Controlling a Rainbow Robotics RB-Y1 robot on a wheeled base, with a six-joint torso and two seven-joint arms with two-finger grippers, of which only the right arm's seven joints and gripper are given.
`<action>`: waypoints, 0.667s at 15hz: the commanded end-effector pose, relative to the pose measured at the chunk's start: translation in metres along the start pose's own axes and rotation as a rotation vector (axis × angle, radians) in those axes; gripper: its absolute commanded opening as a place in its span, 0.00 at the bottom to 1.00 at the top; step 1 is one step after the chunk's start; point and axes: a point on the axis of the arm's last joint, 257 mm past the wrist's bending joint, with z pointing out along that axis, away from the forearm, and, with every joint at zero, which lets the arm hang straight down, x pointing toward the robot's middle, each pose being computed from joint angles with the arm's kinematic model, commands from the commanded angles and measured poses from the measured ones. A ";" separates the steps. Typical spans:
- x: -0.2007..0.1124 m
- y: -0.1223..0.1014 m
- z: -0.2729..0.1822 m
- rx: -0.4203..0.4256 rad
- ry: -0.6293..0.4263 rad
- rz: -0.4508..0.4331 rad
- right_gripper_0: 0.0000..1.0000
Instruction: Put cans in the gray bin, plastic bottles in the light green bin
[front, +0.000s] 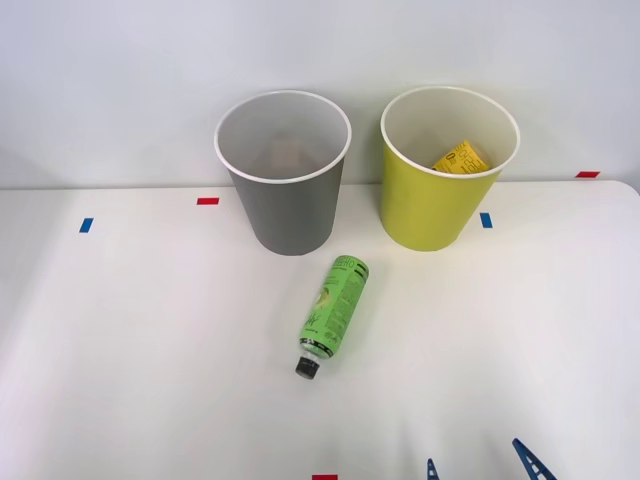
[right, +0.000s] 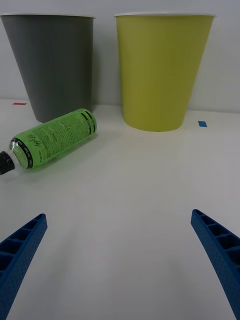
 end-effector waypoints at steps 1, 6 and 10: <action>0.000 0.000 0.000 0.000 0.000 0.000 1.00; 0.000 0.000 0.000 0.000 0.000 0.000 1.00; 0.000 0.000 0.000 0.000 0.000 0.000 1.00</action>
